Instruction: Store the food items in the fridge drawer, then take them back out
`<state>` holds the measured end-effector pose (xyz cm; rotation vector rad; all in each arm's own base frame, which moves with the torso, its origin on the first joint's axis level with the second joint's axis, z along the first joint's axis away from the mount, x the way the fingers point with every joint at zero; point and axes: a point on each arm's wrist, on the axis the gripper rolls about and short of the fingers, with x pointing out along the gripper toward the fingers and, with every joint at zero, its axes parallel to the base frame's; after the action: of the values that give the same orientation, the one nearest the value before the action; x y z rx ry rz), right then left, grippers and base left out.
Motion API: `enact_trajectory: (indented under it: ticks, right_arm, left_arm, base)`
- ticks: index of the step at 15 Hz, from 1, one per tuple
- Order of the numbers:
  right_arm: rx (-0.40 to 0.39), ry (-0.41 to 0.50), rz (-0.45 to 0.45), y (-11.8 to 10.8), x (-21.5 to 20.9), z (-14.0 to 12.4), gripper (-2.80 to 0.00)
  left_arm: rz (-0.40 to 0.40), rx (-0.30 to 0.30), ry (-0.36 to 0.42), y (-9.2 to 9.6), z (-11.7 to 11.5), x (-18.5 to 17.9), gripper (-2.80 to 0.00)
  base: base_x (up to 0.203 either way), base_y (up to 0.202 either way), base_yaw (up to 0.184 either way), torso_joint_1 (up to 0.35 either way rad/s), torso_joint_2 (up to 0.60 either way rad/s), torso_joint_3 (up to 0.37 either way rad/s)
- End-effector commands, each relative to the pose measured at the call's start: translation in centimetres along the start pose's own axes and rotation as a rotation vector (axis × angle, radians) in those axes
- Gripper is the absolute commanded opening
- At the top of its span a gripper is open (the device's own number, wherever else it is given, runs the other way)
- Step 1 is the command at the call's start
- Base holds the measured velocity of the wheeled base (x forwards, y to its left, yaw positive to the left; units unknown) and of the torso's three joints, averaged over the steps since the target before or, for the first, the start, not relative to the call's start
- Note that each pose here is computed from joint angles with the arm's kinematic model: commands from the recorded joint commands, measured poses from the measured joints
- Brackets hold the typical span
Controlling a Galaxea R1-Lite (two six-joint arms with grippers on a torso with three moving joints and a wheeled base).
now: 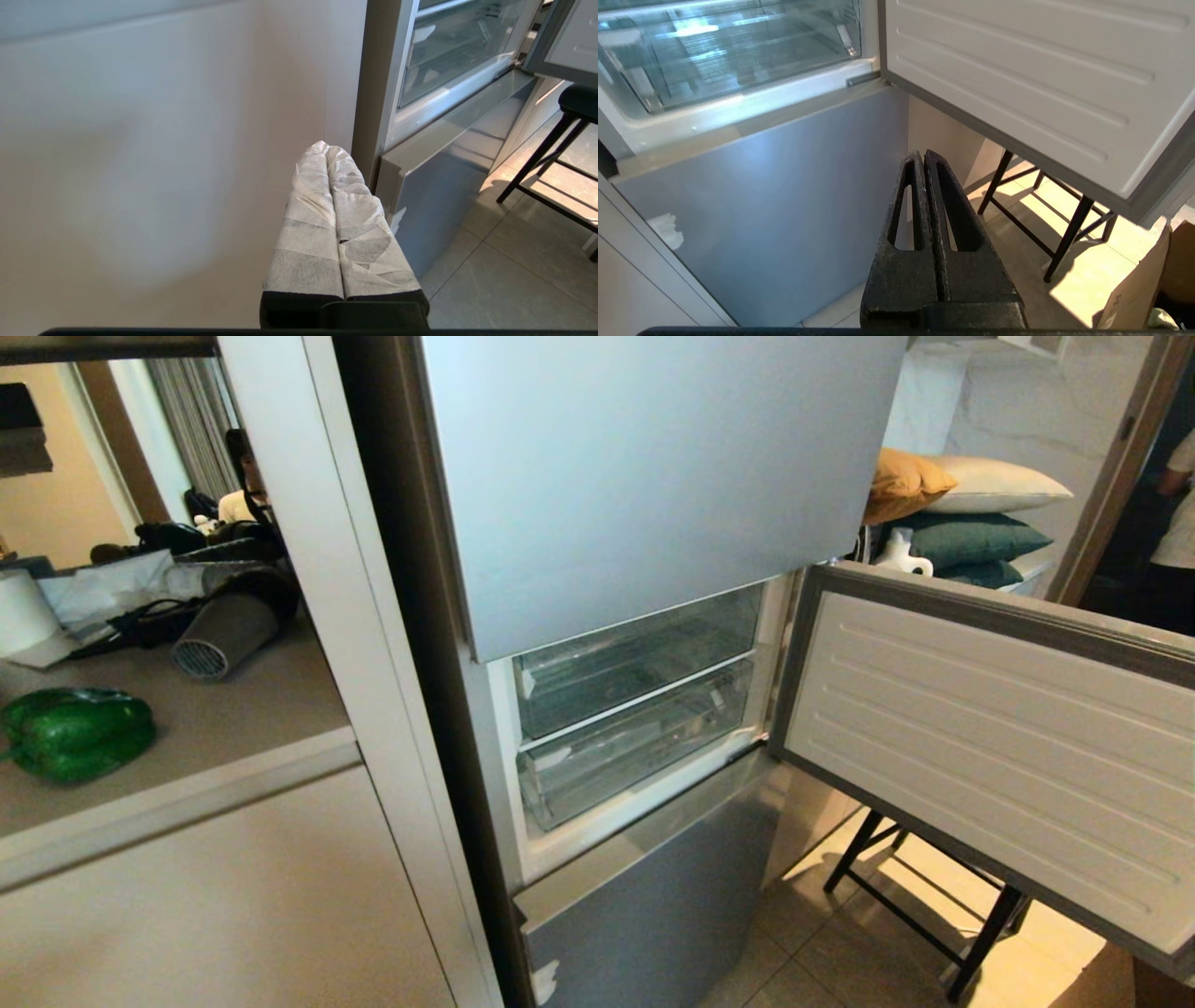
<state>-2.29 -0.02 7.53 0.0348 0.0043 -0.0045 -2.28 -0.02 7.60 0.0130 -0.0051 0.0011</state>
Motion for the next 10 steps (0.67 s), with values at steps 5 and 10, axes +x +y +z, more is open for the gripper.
enact_trajectory:
  ticks: [5, 10]
  right_arm:
    - [0.0, 0.002, 0.0, 0.0, 0.01, 0.0, -2.8]
    - [0.0, 0.002, 0.0, 0.0, 0.01, 0.0, -2.8]
  left_arm:
    - [0.0, -0.001, 0.002, 0.0, -0.07, 0.02, -2.8]
    - [0.0, -0.001, 0.002, 0.0, -0.07, 0.02, -2.8]
  base:
    - [0.0, 0.0, 0.0, -0.135, 0.32, 0.19]
    - [0.0, 0.0, 0.0, -0.136, 0.35, 0.208]
